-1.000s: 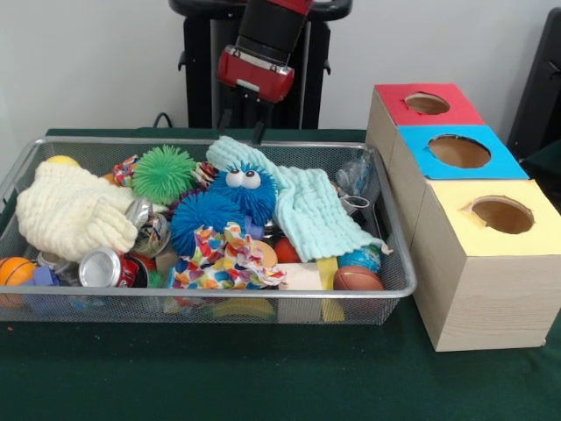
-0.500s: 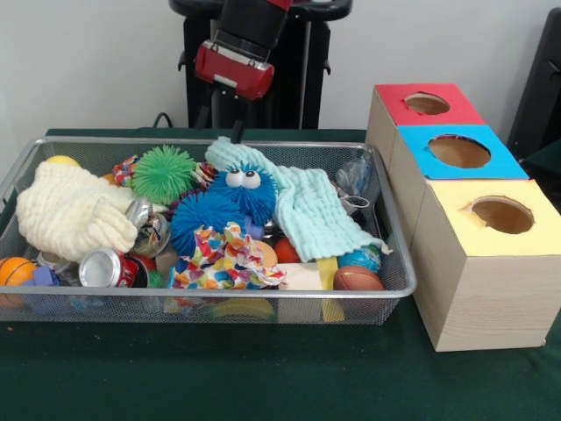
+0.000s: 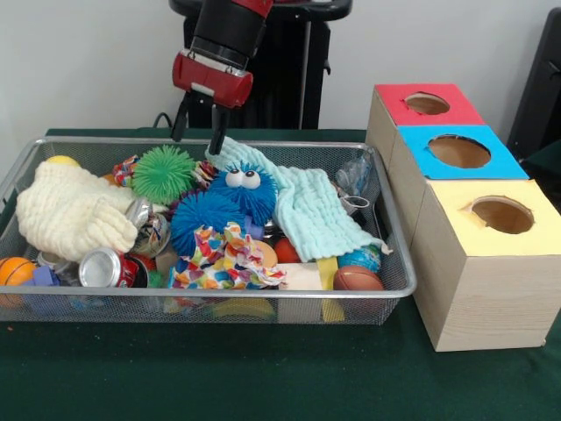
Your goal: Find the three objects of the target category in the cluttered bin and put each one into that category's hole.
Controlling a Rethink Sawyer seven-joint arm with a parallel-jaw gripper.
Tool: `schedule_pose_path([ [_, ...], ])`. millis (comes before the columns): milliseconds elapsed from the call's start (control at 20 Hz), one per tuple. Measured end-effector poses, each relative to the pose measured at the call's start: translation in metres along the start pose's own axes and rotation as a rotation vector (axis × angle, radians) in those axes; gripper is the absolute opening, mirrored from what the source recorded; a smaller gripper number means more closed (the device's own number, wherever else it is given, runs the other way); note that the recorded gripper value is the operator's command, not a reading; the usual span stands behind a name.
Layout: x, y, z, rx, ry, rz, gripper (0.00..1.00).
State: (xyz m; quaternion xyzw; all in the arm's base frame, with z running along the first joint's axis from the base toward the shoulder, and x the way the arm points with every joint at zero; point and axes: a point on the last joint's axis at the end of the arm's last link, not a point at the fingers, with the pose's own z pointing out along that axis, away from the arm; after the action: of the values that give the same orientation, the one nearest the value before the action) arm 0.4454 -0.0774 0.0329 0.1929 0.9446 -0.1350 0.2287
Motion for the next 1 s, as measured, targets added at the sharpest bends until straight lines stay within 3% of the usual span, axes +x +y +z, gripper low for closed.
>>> schedule_pose_path([
  [350,0.0,0.012,0.014,-0.077,0.02,0.027,1.0],
  [400,-0.002,0.02,0.017,-0.108,0.023,0.039,1.0],
  [650,-0.008,0.047,0.019,-0.185,0.037,0.078,1.0],
  [800,-0.009,0.06,0.014,-0.206,0.059,0.076,1.0],
  [1000,-0.006,0.07,0.007,-0.198,0.098,0.06,1.0],
])
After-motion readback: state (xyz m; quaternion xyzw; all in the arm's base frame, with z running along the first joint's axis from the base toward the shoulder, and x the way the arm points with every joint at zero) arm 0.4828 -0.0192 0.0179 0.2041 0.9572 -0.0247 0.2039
